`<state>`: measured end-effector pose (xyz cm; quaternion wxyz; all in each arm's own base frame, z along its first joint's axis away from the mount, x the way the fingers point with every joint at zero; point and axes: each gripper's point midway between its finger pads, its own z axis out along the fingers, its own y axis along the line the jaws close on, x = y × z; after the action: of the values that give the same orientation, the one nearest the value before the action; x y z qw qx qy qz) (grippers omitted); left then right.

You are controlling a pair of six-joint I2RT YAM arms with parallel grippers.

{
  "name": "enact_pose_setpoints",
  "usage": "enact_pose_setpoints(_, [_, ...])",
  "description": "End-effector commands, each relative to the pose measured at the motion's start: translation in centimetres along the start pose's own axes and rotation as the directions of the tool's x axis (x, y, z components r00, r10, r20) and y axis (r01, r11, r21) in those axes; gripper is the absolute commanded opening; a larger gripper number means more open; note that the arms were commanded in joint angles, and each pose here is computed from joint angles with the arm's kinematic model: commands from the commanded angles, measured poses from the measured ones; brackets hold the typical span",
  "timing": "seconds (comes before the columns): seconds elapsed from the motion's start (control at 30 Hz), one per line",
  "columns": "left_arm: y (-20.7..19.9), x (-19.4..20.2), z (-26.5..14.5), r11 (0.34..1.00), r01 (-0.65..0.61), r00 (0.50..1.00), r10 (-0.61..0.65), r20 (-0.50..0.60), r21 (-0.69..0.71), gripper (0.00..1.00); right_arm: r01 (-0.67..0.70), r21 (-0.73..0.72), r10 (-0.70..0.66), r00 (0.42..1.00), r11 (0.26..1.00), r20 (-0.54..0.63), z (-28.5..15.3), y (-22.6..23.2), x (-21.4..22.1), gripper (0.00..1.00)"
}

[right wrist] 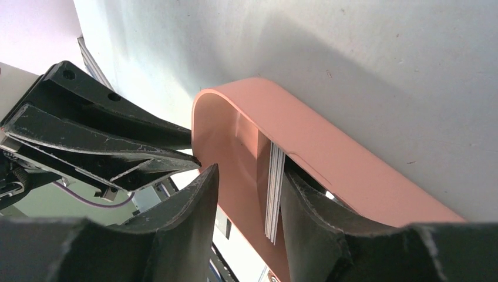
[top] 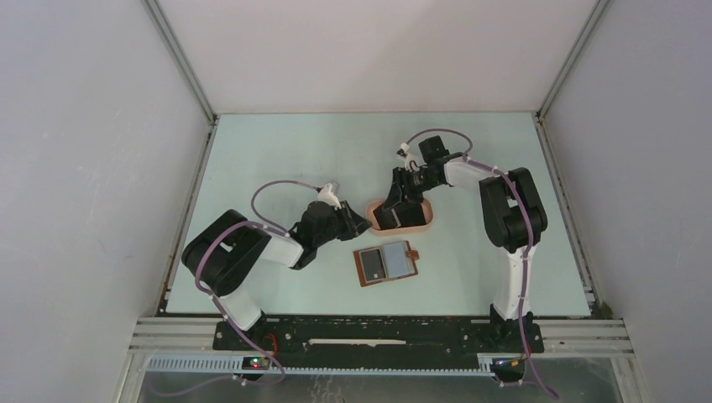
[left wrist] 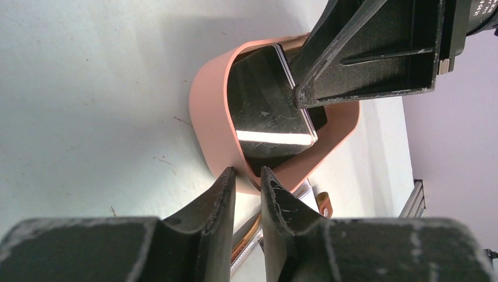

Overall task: Put the credit cards into the card holder
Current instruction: Pick up the credit card from the storage box.

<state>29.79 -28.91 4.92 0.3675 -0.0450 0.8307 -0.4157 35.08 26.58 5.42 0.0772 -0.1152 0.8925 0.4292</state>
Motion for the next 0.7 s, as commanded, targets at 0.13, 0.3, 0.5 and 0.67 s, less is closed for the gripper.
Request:
enact_pose_setpoints(0.13, [-1.6,-0.3,0.5,0.999,0.003,1.0,-0.002,-0.009,0.053,0.26,0.034,-0.067,-0.034,0.999,0.997,0.0,-0.7,1.2,0.0,0.52])
enact_pose_setpoints(0.3, [-1.7,-0.3,0.4,0.998,0.004,1.0,-0.003,-0.008,0.057,0.25,-0.009,-0.126,0.005,0.999,0.992,-0.032,-0.1,1.5,0.5,0.52])
enact_pose_setpoints(0.5, [-1.7,-0.3,0.4,0.998,0.006,1.0,-0.005,-0.009,0.059,0.25,-0.018,-0.078,0.014,0.999,0.997,-0.047,0.4,0.5,0.8,0.52])
enact_pose_setpoints(0.67, [-1.7,-0.3,0.5,0.998,0.009,1.0,-0.008,-0.011,0.063,0.25,-0.003,-0.058,-0.001,0.997,0.998,-0.072,1.1,0.4,1.3,0.52])
